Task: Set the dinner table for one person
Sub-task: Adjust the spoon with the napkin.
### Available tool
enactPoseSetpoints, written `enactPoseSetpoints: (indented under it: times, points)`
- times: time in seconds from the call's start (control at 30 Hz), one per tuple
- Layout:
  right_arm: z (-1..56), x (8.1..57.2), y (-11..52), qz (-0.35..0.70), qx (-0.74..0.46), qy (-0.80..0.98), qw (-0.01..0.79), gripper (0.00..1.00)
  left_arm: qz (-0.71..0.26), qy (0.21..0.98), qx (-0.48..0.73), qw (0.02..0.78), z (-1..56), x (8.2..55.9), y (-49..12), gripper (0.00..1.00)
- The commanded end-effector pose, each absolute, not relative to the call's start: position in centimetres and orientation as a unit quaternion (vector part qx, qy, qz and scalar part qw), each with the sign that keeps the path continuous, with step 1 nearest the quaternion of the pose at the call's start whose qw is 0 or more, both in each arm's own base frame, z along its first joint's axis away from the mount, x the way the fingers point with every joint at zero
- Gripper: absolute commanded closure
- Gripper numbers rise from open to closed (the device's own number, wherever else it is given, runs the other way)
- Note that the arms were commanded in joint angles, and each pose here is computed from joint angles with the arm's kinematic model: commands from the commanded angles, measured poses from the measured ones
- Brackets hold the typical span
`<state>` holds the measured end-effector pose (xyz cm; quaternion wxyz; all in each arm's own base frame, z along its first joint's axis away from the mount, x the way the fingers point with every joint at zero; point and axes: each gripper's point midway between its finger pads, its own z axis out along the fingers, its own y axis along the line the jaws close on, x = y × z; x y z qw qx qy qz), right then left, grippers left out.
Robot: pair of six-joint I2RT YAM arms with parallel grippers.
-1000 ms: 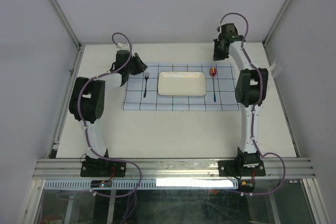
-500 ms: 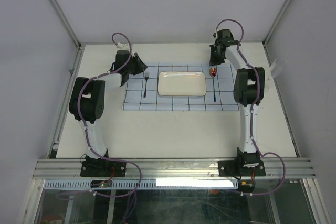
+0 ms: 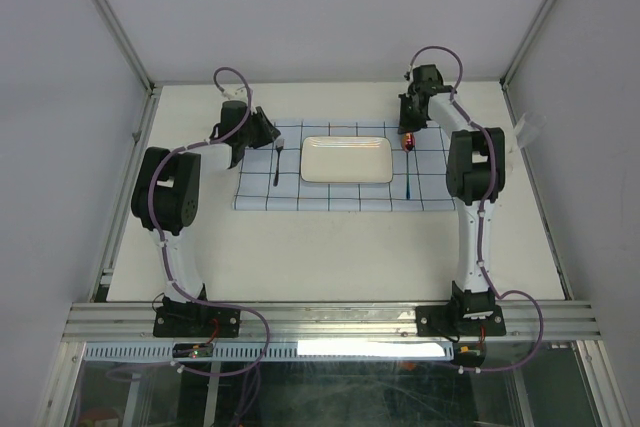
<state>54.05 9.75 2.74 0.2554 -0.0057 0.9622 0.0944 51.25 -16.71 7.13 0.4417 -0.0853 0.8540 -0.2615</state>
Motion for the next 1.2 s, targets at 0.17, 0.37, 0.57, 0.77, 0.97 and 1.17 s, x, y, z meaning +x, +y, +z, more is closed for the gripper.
enactPoseSetpoints:
  times: [0.17,0.37,0.57,0.77,0.97,1.17]
  points:
    - [6.8,53.9,11.4,0.099,-0.023,0.951,0.29,0.92,-0.289,0.82,-0.074,0.488,12.1,51.8,-16.9,0.75]
    - [8.3,54.3,11.8,0.099,-0.03,0.947,0.303,0.92,-0.289,0.821,-0.075,0.487,11.9,51.6,-16.8,0.75]
    - [10.8,54.9,11.7,0.081,-0.037,0.94,0.33,0.87,-0.291,0.82,-0.074,0.487,12.2,51.5,-16.9,0.75]
    - [15.1,55.1,11.7,0.065,-0.042,0.928,0.364,0.65,-0.294,0.817,-0.075,0.49,12.5,51.0,-16.8,0.74]
    - [16.1,53.8,10.9,0.035,-0.043,0.932,0.358,0.63,-0.297,0.814,-0.074,0.493,13.0,50.4,-16.8,0.72]
    - [14.0,50.1,10.6,0.023,-0.044,0.945,0.322,0.63,-0.302,0.81,-0.075,0.497,13.7,49.7,-16.7,0.72]
